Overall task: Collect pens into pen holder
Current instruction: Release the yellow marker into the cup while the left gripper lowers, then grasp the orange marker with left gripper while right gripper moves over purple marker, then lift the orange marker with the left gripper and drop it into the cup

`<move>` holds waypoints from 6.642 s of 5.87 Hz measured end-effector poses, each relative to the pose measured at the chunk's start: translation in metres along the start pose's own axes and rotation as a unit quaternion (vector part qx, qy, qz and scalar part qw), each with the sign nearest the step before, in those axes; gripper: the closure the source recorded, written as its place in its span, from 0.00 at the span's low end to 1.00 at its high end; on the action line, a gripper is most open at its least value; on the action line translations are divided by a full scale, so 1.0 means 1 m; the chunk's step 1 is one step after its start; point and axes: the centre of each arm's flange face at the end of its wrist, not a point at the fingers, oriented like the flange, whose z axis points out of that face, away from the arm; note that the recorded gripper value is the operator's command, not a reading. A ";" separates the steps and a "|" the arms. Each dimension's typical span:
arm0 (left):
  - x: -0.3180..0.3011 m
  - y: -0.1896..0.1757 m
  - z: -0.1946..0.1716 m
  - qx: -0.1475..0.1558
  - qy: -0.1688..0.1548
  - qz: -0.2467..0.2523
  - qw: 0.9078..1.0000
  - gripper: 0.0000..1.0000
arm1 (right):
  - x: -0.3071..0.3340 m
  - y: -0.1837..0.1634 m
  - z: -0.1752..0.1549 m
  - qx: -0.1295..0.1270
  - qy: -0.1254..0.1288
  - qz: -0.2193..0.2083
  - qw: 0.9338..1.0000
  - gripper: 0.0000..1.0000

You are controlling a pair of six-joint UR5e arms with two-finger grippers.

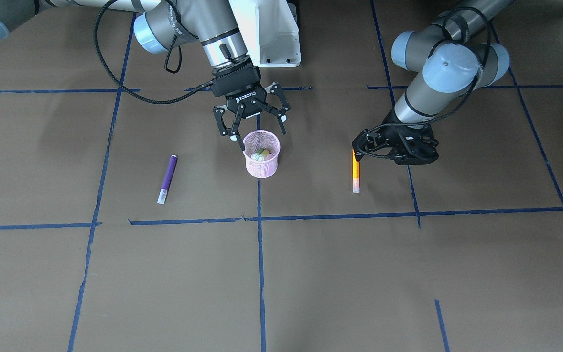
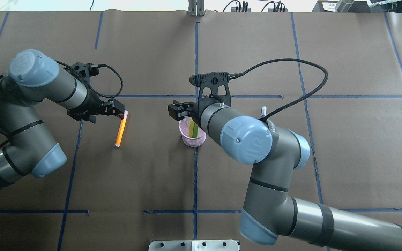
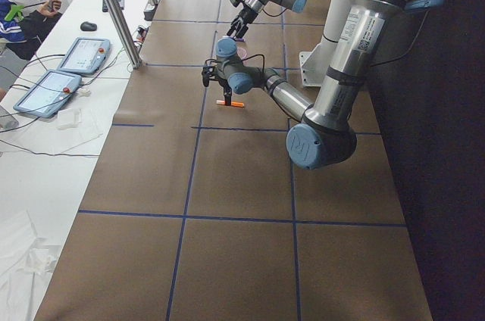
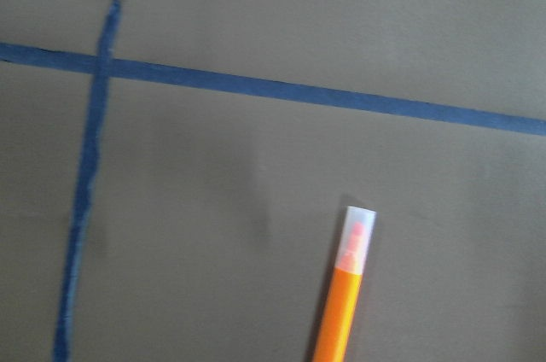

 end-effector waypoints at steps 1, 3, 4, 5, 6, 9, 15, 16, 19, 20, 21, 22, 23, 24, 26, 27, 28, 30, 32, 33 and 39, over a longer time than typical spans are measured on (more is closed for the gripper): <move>0.006 -0.002 0.008 -0.004 -0.004 0.015 1.000 0.00 | 0.018 -0.018 -0.004 -0.043 0.006 0.008 0.999 0.00; 0.012 -0.009 0.018 -0.018 -0.042 0.073 0.996 0.00 | 0.061 -0.055 -0.025 -0.164 0.066 0.037 0.984 0.00; 0.020 -0.014 0.026 -0.018 -0.058 0.083 0.995 0.00 | 0.080 -0.069 -0.037 -0.211 0.093 0.059 0.971 0.00; 0.027 -0.016 0.036 -0.020 -0.067 0.085 0.994 0.00 | 0.091 -0.077 -0.044 -0.230 0.103 0.073 0.965 0.00; 0.031 -0.015 0.045 -0.024 -0.071 0.086 0.993 0.07 | 0.097 -0.080 -0.046 -0.235 0.108 0.078 0.963 0.00; 0.034 -0.011 0.057 -0.031 -0.075 0.088 0.993 0.14 | 0.102 -0.086 -0.050 -0.232 0.109 0.082 0.963 0.00; 0.033 -0.014 0.063 -0.034 -0.081 0.085 0.993 0.74 | 0.106 -0.084 -0.055 -0.231 0.109 0.082 0.963 0.00; 0.032 -0.014 0.064 -0.034 -0.081 0.085 0.993 0.92 | 0.107 -0.084 -0.055 -0.231 0.109 0.082 0.963 0.00; 0.031 -0.017 0.060 -0.031 -0.080 0.083 0.993 1.00 | 0.107 -0.084 -0.055 -0.230 0.110 0.082 0.964 0.00; 0.033 -0.025 0.043 -0.021 -0.074 0.079 0.994 1.00 | 0.109 -0.083 -0.055 -0.230 0.111 0.082 0.963 0.00; 0.041 -0.029 0.014 -0.004 -0.059 0.081 0.995 1.00 | 0.114 -0.081 -0.055 -0.233 0.114 0.081 0.962 0.00; 0.058 -0.023 -0.020 0.014 -0.035 0.093 0.995 1.00 | 0.121 -0.077 -0.055 -0.236 0.117 0.080 0.961 0.00; 0.081 -0.012 -0.055 0.032 -0.004 0.113 0.993 1.00 | 0.125 -0.075 -0.055 -0.237 0.119 0.079 0.961 0.00; 0.107 -0.002 -0.087 0.051 0.032 0.136 0.989 1.00 | 0.126 -0.074 -0.056 -0.237 0.120 0.079 0.961 0.00; 0.143 0.009 -0.114 0.124 0.132 0.155 0.971 1.00 | 0.129 -0.073 -0.055 -0.239 0.122 0.080 0.960 0.00; 0.151 0.012 -0.099 0.159 0.180 0.157 0.958 1.00 | 0.130 -0.073 -0.055 -0.239 0.123 0.080 0.960 0.00; 0.155 0.018 -0.072 0.192 0.215 0.163 0.944 1.00 | 0.132 -0.071 -0.054 -0.240 0.125 0.080 0.959 0.00; 0.160 0.033 -0.044 0.217 0.253 0.170 0.927 1.00 | 0.141 -0.067 -0.053 -0.244 0.130 0.079 0.958 0.00; 0.162 0.047 -0.014 0.225 0.263 0.170 0.923 1.00 | 0.150 -0.066 -0.056 -0.245 0.132 0.074 0.958 0.00; 0.160 0.049 -0.004 0.224 0.260 0.170 0.924 1.00 | 0.151 -0.065 -0.056 -0.245 0.133 0.073 0.958 0.00; 0.162 0.056 0.009 0.213 0.269 0.141 0.928 0.00 | 0.151 -0.067 -0.056 -0.243 0.133 0.073 0.958 0.00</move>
